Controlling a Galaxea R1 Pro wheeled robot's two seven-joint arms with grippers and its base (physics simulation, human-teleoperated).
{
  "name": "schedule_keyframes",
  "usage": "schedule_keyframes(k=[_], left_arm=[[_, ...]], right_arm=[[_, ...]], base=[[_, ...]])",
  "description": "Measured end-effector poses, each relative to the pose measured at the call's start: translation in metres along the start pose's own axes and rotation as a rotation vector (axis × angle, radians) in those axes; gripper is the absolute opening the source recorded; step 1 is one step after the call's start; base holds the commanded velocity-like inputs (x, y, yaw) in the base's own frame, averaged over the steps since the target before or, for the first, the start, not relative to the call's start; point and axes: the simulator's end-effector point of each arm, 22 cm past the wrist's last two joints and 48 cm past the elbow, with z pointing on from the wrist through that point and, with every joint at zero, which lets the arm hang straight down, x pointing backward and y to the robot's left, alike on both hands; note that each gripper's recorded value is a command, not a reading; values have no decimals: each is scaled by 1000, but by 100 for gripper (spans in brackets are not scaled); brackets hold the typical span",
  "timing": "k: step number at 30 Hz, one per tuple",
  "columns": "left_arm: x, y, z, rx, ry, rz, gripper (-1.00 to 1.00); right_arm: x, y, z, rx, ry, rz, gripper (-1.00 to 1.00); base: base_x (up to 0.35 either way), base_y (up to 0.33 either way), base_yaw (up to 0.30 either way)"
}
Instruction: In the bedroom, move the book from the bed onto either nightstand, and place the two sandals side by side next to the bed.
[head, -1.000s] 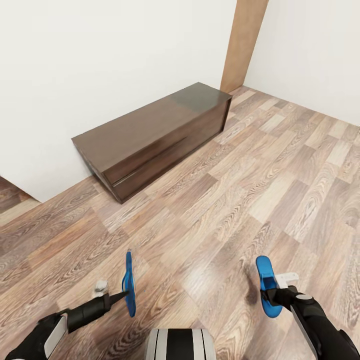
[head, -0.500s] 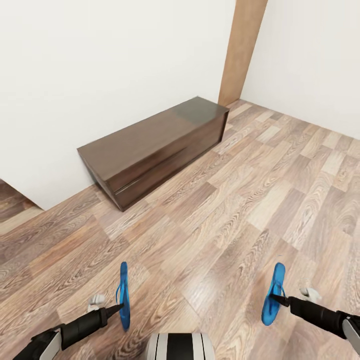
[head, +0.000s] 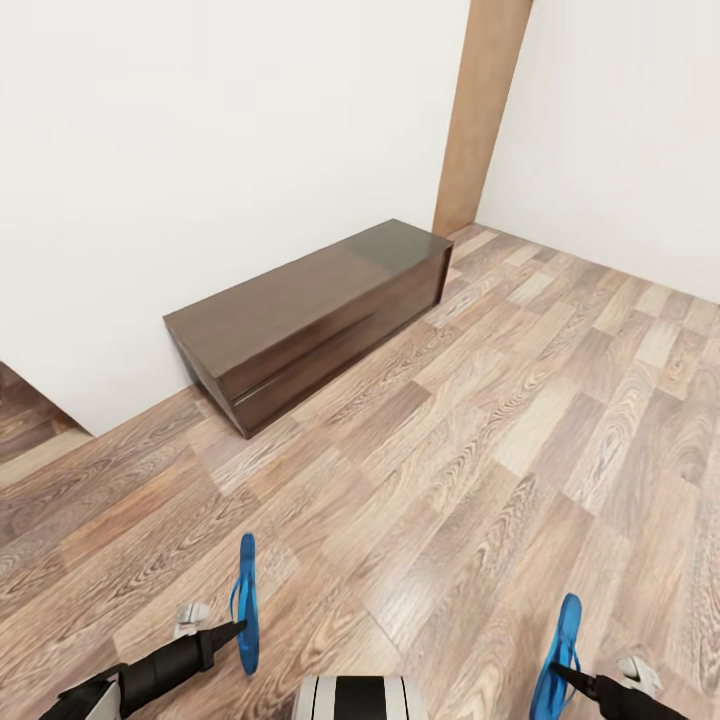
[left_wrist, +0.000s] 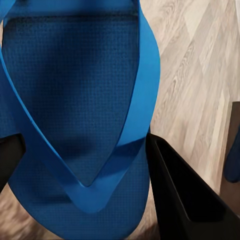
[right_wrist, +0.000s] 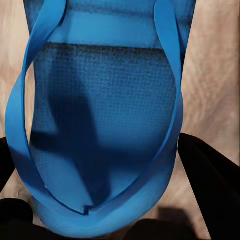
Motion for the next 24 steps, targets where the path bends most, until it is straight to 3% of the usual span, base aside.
schedule_keyframes(k=[22,24], left_arm=[[-17,-26,-4,24,-36,43,-100],[-10,-28,4,3,-19,52,-100]], right_arm=[[-25,23,-12,-35,-70,-55,-100],[-26,27,-12,-40,-74,-59,-100]], base=[[0,0,0],[0,0,0]])
